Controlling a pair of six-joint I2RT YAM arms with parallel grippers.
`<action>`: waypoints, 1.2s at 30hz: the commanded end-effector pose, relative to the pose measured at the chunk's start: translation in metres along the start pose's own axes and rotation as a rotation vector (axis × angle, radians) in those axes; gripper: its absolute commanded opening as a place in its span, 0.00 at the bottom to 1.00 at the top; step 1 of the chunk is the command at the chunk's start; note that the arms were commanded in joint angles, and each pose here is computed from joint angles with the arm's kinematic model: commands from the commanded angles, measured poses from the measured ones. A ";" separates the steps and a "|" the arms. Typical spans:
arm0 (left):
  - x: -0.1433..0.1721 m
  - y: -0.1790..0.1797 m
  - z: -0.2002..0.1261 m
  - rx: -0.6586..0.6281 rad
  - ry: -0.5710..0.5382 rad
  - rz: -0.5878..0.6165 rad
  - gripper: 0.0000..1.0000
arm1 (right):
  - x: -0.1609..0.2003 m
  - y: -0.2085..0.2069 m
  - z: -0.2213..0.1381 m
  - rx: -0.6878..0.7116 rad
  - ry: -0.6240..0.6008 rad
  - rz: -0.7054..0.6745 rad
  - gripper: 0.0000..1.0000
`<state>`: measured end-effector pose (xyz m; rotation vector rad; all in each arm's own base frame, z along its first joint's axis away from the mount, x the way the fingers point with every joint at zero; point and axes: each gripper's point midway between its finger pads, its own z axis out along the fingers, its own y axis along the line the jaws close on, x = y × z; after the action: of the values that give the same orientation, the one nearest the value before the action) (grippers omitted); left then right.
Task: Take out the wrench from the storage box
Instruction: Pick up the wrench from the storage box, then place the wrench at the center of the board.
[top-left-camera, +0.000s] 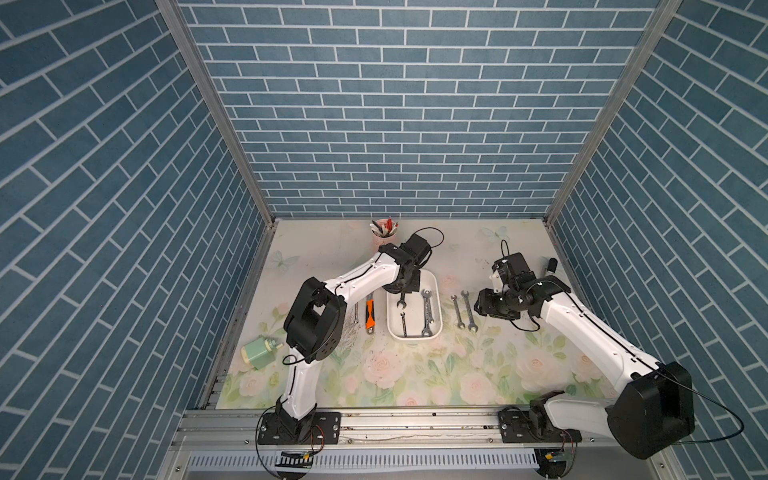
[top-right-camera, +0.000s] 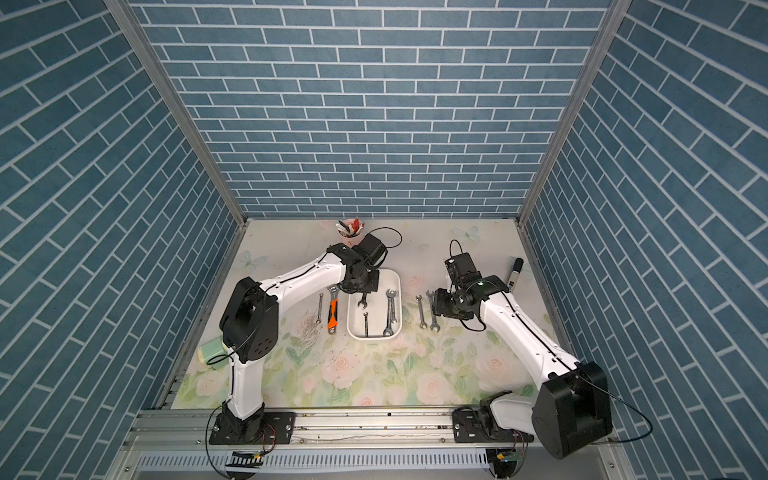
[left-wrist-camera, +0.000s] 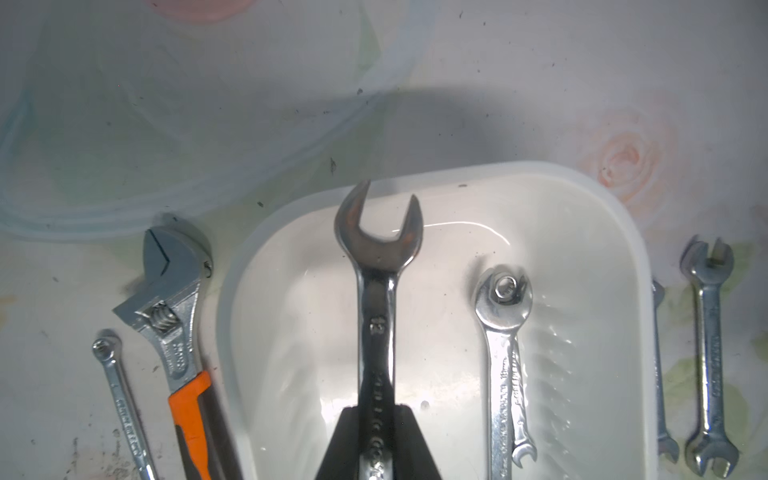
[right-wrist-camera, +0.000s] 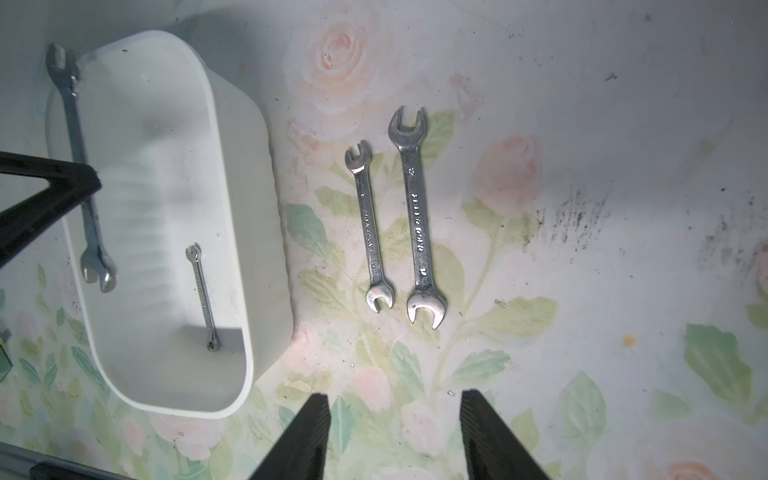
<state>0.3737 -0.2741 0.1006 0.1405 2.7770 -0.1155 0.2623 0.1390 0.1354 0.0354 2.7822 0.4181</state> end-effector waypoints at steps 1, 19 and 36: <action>-0.012 0.011 -0.026 -0.004 -0.040 -0.006 0.12 | 0.000 -0.001 0.000 0.012 0.007 -0.014 0.54; 0.000 0.111 -0.026 -0.068 -0.069 -0.128 0.10 | -0.005 0.008 0.006 -0.018 0.024 -0.015 0.54; 0.048 0.185 0.042 -0.157 0.051 -0.163 0.07 | -0.003 0.012 0.007 -0.021 0.051 -0.022 0.54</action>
<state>0.3630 -0.0966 0.0444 -0.1503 2.8189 0.0422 0.2674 0.1490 0.1297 0.0212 2.8198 0.4444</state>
